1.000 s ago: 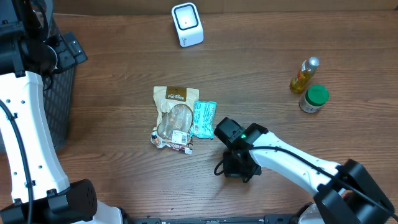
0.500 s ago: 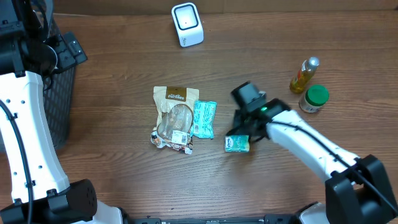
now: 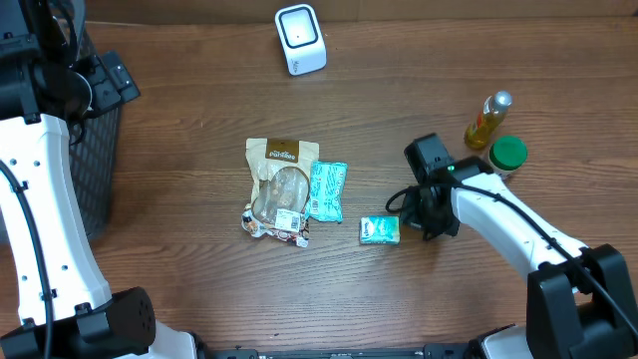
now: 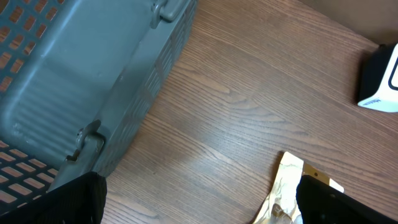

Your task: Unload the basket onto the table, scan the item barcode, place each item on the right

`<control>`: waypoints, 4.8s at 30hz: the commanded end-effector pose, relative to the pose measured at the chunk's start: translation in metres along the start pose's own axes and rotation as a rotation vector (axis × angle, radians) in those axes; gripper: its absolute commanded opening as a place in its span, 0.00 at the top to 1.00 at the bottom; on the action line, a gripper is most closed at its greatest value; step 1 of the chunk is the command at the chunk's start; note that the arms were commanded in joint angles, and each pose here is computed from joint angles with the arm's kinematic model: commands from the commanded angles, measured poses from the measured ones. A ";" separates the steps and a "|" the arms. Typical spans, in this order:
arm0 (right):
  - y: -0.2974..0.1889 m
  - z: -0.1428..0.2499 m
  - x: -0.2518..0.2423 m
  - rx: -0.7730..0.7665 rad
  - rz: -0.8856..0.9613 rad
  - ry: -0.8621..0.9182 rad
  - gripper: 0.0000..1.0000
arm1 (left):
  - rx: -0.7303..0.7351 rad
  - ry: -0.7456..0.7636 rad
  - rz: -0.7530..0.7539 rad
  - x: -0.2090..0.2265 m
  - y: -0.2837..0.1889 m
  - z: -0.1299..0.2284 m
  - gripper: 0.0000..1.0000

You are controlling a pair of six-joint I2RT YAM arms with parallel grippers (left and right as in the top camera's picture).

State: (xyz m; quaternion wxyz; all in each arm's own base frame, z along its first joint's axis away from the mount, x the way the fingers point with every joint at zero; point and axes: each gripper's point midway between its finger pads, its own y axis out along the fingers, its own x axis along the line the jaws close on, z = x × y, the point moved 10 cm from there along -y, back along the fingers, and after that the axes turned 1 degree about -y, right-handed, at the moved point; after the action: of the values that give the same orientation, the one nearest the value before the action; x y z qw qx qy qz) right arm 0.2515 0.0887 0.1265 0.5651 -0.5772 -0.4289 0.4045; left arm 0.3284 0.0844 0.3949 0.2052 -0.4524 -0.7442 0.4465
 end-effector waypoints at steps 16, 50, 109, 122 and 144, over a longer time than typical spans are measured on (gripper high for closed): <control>0.013 0.050 0.044 0.278 -0.367 -0.137 0.91 | -0.002 0.004 0.003 -0.001 0.000 -0.001 0.01; -0.019 0.012 0.060 -0.002 -0.246 -0.772 0.69 | -0.002 0.004 0.003 -0.001 0.000 -0.001 0.00; -0.034 -0.017 0.005 0.121 -1.247 -0.527 0.96 | -0.002 0.004 0.003 -0.001 0.000 -0.001 0.00; -0.061 -0.009 -0.006 0.035 -1.604 -0.489 0.96 | -0.002 0.004 0.003 -0.001 0.000 -0.001 0.00; -0.104 0.016 -0.015 -0.017 -1.609 -0.535 0.96 | -0.002 0.004 0.003 -0.001 0.000 -0.001 0.00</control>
State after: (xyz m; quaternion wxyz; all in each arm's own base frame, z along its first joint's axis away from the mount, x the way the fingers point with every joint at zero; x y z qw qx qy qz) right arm 0.2266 0.0795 0.2103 0.6020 0.0102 -0.7980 0.0238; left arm 0.3284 0.0844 0.3949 0.2055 -0.4524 -0.7441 0.4465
